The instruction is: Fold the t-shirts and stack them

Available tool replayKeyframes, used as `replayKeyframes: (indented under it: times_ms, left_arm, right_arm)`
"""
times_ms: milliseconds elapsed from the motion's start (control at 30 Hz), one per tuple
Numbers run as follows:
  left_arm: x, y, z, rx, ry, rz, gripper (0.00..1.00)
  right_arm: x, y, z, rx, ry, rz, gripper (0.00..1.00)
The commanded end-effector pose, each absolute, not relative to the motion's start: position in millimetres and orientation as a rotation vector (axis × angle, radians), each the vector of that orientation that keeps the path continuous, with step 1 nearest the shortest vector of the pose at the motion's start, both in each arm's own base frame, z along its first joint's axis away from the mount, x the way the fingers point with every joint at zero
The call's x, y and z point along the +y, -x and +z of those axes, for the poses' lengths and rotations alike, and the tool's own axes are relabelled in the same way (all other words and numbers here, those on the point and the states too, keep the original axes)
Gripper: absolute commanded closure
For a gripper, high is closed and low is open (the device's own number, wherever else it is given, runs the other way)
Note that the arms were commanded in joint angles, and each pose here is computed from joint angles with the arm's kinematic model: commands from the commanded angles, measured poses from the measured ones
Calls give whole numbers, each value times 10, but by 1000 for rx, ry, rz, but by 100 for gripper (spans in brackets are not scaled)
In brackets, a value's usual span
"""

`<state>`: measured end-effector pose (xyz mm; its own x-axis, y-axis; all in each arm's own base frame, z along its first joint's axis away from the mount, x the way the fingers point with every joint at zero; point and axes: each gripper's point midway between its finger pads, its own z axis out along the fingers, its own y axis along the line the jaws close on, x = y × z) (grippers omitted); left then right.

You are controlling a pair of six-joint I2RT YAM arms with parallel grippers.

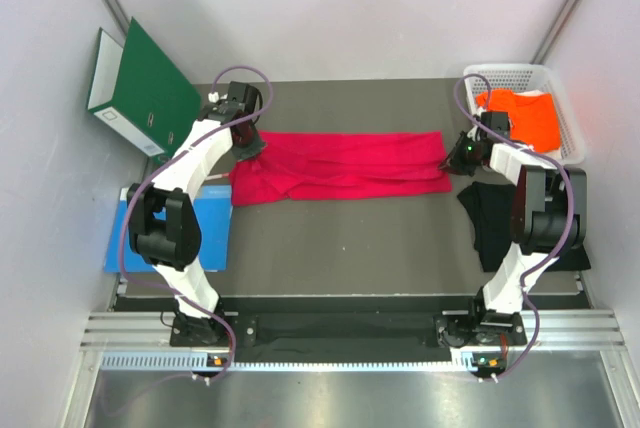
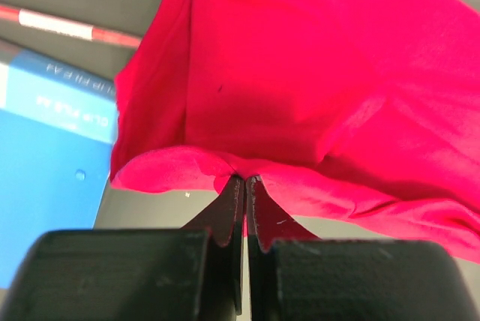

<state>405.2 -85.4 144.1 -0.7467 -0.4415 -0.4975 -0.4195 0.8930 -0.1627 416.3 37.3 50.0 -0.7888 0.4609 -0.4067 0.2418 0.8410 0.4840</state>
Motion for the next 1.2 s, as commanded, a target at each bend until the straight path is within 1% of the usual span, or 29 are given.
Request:
replayKeyframes:
  times_ms: [0,300,333,400,433,467,500,533,567,633,733,800,833,900,933,967,1000,1033,1067,1100,1133,1167]
  left_arm:
    - [-839,-4307,1574,2455,613,-103,100]
    - [-840,-4496,1484,2468,602,-127,100]
    - [-860,-4517,1503,2466,597,-140,100]
    - [-876,-4558,1495,2465,586,-156,100]
    - [-881,-4599,1521,2453,581,-166,100]
    - [-877,-4621,1537,2445,582,-169,100]
    - [-870,-4639,1550,2440,581,-181,100]
    - [-872,-4677,1577,2429,580,-188,100]
    - [-865,-4700,1583,2423,585,-197,100]
    - [-834,-4771,1591,2415,594,-230,100]
    - [-801,-4913,1541,2406,614,-310,100]
    - [-782,-5026,1523,2399,626,-373,100]
    - [-767,-5081,1397,2418,638,-371,100]
    - [-717,-5205,1373,2416,648,-388,100]
    - [-722,-5254,1213,2448,658,-395,100]
    - [-697,-5292,1170,2457,668,-398,100]
    - [-708,-5381,1239,2443,648,-413,100]
    - [-775,-5419,1151,2465,629,-461,89]
    - [-792,-5455,1168,2462,611,-478,69]
    - [-794,-5454,1190,2470,621,-478,32]
    - [-794,-5448,1227,2465,622,-480,24]
    - [-796,-5421,1267,2461,616,-472,19]
  right_arm:
    - [274,-4465,653,2420,-514,565,100]
    - [295,-4569,441,2460,-553,598,99]
    - [298,-4581,434,2455,-556,602,99]
    - [303,-4597,475,2437,-562,608,95]
    - [290,-4607,492,2418,-565,610,88]
    - [284,-4618,581,2387,-560,617,66]
    - [285,-4629,633,2360,-573,632,57]
    - [273,-4628,646,2330,-575,634,40]
    - [258,-4644,762,2292,-584,638,34]
    - [237,-4642,808,2261,-586,629,20]
    - [215,-4622,863,2242,-583,611,14]
    - [198,-4610,889,2234,-581,598,14]
    - [198,-4588,889,2236,-579,594,13]
    - [196,-4576,892,2233,-575,591,13]
    - [198,-4553,882,2235,-574,590,13]
    - [201,-4541,876,2236,-570,590,12]
    - [207,-4531,875,2235,-567,594,12]
    - [210,-4499,860,2239,-566,592,12]
    - [217,-4484,846,2241,-563,595,11]
    - [222,-4477,854,2235,-556,598,11]
    - [227,-4431,830,2239,-557,597,11]
    - [227,-4416,829,2238,-548,594,11]
